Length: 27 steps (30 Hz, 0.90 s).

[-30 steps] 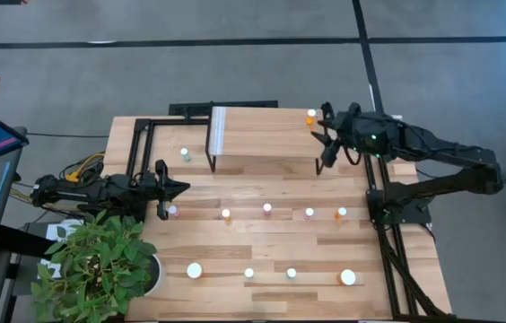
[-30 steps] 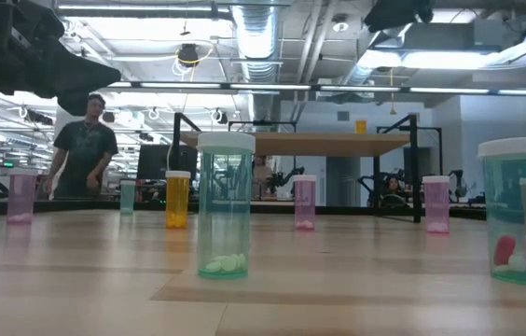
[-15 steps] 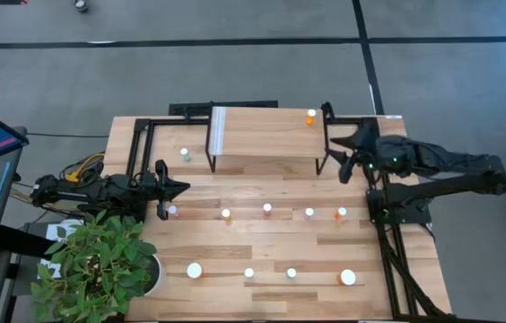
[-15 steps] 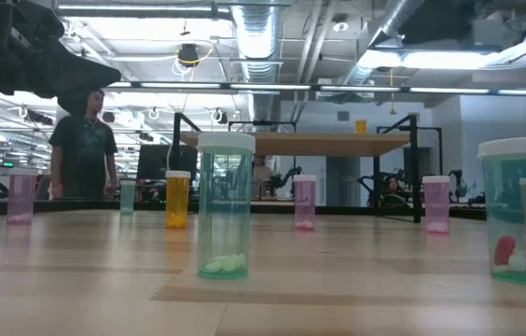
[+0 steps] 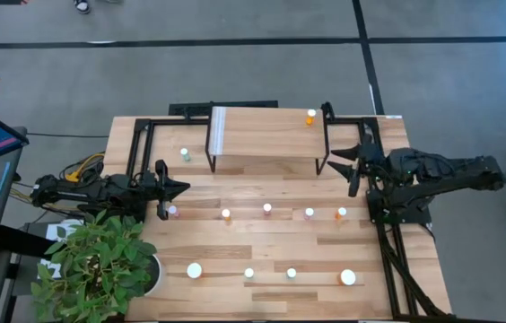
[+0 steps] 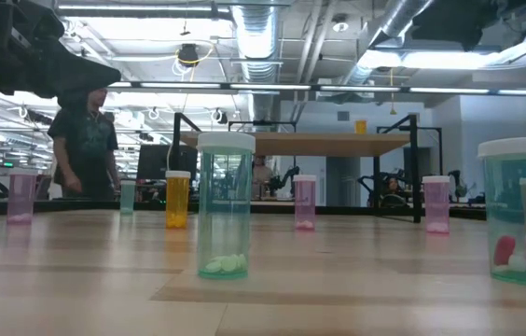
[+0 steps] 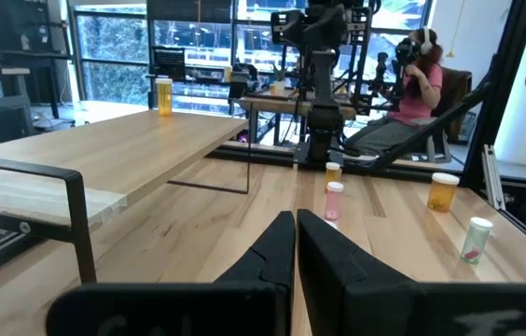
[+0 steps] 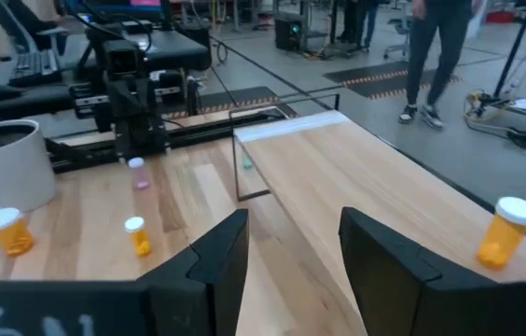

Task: Pick and place medicine bottles onto shelf by color
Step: Put the top left green pill bottle on the shelf

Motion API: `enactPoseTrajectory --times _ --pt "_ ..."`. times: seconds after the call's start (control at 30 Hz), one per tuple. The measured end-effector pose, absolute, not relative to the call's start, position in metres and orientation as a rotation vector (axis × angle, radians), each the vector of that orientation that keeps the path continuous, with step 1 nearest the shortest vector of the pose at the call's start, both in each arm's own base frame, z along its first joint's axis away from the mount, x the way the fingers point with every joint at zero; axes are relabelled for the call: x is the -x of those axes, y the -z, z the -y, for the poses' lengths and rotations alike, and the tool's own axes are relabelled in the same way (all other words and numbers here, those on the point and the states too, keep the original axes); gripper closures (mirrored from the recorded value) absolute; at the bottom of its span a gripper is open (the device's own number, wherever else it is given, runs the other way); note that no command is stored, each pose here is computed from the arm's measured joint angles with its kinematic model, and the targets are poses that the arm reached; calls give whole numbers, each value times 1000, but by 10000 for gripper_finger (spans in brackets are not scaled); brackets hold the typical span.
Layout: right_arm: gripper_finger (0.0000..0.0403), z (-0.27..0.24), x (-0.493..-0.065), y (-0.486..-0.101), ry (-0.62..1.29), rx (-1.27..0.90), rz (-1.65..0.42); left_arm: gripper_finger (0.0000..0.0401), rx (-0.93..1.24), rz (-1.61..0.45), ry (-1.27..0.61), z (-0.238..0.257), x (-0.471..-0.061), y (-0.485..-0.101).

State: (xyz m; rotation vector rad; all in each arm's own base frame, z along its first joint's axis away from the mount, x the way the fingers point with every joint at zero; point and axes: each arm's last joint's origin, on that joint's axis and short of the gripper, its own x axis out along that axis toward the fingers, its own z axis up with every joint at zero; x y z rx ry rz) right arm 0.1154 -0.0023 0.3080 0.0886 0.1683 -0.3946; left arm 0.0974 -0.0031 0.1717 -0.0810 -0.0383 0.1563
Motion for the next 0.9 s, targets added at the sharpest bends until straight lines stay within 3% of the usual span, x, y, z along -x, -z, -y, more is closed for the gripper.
enactPoseTrajectory --times 0.9 --pt "215 -9 -117 -320 279 -53 -60 398 50 72 -165 3 -97 -175"
